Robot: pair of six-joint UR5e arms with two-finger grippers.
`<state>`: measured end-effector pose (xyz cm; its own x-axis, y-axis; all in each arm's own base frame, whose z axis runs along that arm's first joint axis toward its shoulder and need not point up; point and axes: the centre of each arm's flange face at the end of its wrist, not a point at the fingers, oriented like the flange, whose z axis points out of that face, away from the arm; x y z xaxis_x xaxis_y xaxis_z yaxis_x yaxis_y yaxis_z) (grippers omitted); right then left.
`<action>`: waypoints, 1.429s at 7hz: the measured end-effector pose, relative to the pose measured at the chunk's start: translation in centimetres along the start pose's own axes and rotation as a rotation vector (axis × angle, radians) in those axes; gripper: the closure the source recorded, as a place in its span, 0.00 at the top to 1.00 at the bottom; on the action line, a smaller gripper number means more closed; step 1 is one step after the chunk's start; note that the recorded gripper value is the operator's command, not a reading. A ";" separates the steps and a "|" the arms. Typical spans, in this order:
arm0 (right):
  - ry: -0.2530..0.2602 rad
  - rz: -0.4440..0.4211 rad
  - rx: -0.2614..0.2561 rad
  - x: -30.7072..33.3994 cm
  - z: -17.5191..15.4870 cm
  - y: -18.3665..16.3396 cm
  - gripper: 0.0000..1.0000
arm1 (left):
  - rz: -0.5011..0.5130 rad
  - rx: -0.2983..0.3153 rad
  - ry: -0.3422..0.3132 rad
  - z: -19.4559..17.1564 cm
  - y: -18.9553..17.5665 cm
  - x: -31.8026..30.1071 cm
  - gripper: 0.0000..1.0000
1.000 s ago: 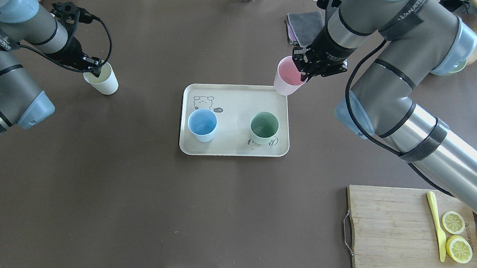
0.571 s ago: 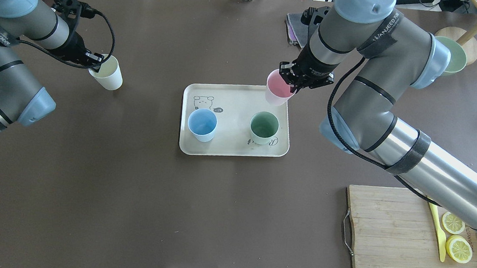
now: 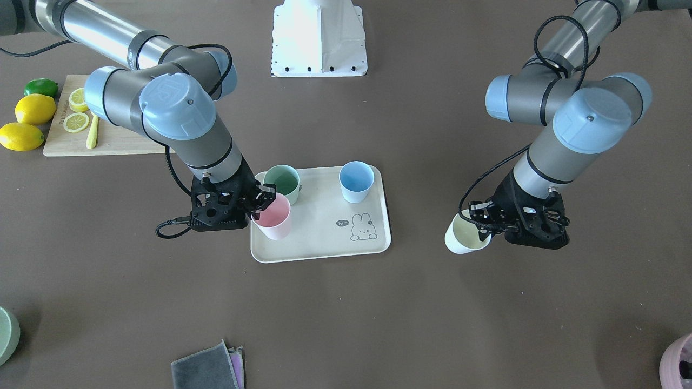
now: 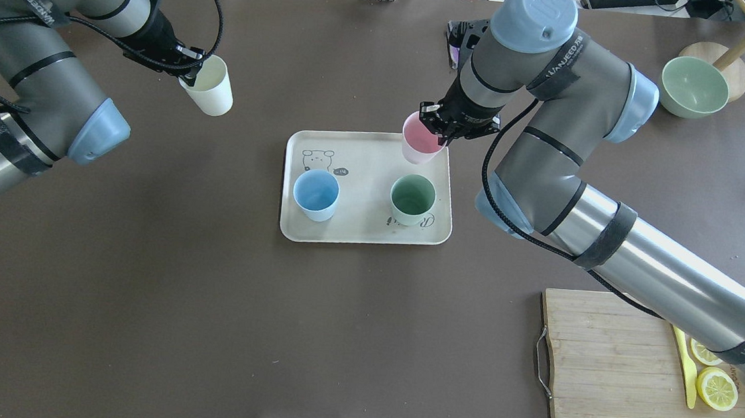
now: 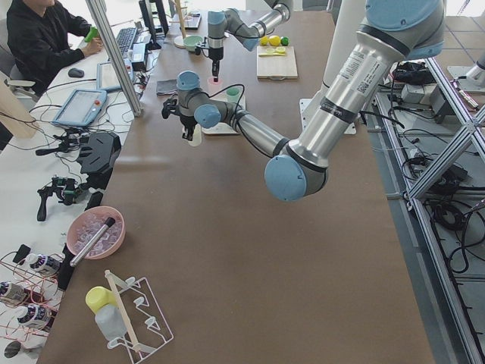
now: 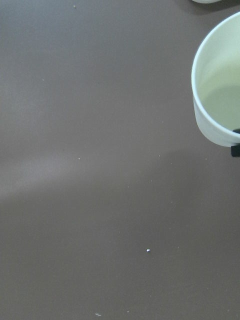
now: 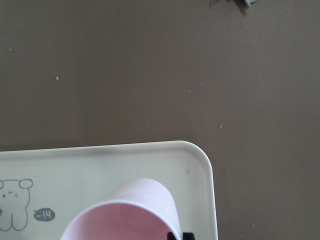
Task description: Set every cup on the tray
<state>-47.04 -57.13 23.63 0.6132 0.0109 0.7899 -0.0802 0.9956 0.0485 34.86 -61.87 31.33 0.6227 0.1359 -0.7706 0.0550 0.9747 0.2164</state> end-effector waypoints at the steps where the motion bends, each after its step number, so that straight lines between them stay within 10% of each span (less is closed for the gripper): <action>1: -0.004 -0.004 0.002 -0.3 0.9 -0.5 0.00 | -0.022 0.001 0.013 -0.1 0.2 1.7 0.00; 2: -0.009 -0.010 0.001 -0.5 1.9 -0.8 0.00 | -0.038 -0.003 0.026 0.1 0.7 3.4 0.00; 3: -0.013 -0.016 -0.002 -0.6 2.7 -0.8 0.29 | -0.052 -0.013 0.040 0.5 1.4 5.3 0.00; 4: -0.015 -0.019 -0.005 -0.7 3.1 -0.7 0.99 | -0.063 -0.016 0.046 0.9 2.0 6.8 0.00; 10: -0.108 0.065 0.008 0.7 -4.0 -3.8 1.00 | -0.111 -0.005 0.037 4.8 5.5 15.6 0.00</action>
<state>-43.12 -60.57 21.56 0.5183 0.0650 0.8528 -0.1238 0.9923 -0.0004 48.64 -55.27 23.36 0.5839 0.0336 -0.8112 0.1177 0.9851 0.1256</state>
